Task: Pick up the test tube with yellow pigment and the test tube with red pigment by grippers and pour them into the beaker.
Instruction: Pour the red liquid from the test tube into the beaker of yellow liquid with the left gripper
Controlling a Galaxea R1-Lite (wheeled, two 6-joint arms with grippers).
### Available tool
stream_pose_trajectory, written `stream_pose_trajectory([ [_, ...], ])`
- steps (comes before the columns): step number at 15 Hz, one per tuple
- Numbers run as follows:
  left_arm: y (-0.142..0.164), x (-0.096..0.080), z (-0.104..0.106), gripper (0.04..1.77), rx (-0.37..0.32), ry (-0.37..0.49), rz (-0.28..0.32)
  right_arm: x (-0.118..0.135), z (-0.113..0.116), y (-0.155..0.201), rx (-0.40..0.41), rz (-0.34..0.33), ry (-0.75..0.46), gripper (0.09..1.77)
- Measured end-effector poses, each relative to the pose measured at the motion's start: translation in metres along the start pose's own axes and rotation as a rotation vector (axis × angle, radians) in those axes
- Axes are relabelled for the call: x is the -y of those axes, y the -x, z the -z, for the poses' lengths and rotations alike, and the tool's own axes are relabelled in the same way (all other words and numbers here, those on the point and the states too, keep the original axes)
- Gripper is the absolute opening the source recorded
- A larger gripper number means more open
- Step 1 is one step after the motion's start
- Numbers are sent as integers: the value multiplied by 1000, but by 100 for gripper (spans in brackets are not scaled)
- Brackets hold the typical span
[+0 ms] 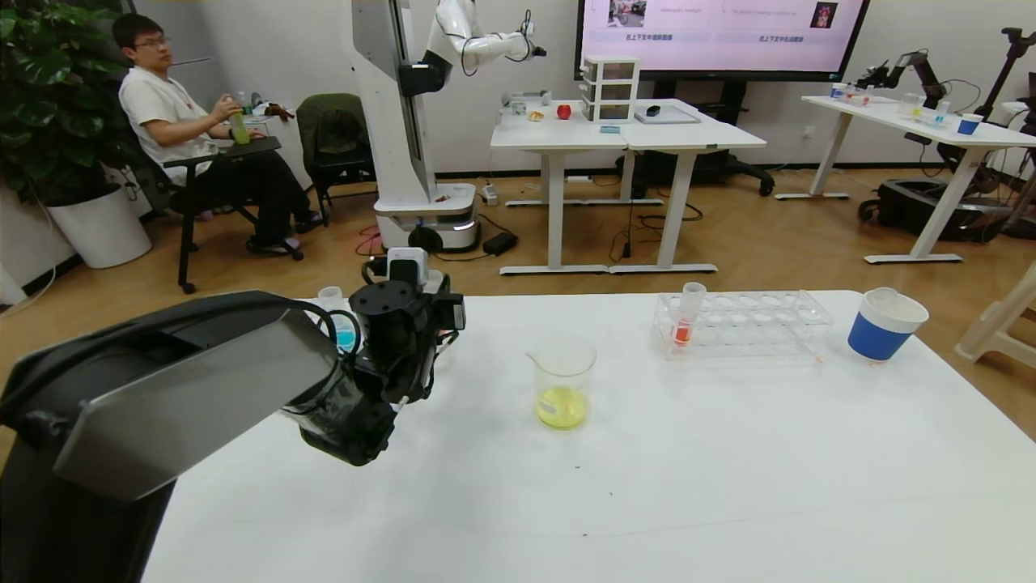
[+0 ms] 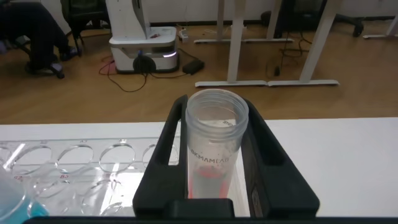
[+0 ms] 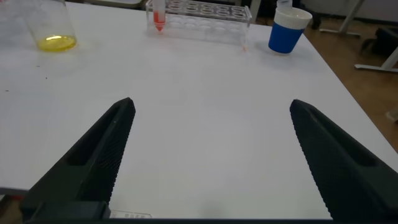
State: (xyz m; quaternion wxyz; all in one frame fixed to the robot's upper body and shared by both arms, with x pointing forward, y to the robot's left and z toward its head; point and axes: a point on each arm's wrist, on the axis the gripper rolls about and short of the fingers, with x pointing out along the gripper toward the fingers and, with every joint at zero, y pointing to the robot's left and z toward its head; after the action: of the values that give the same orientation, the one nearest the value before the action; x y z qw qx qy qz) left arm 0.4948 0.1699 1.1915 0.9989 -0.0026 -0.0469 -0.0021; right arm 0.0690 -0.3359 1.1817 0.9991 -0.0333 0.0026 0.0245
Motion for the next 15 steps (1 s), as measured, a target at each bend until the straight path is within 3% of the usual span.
stream_pose_trajectory([
  [3,1,-1,-26,51,-8,-8,17,0,0,0,0,0,0,174],
  [7,5,-2,-55,51,40,10,61,0,0,0,0,1,0,174],
  [9,6,-1,-60,51,52,12,126,0,0,0,0,0,0,174],
  [11,8,4,-61,51,62,9,263,0,0,0,0,0,0,174],
  [13,10,9,-63,51,88,4,451,0,0,0,0,0,0,174],
  [15,13,13,-64,51,143,-56,644,0,0,0,0,0,0,174],
])
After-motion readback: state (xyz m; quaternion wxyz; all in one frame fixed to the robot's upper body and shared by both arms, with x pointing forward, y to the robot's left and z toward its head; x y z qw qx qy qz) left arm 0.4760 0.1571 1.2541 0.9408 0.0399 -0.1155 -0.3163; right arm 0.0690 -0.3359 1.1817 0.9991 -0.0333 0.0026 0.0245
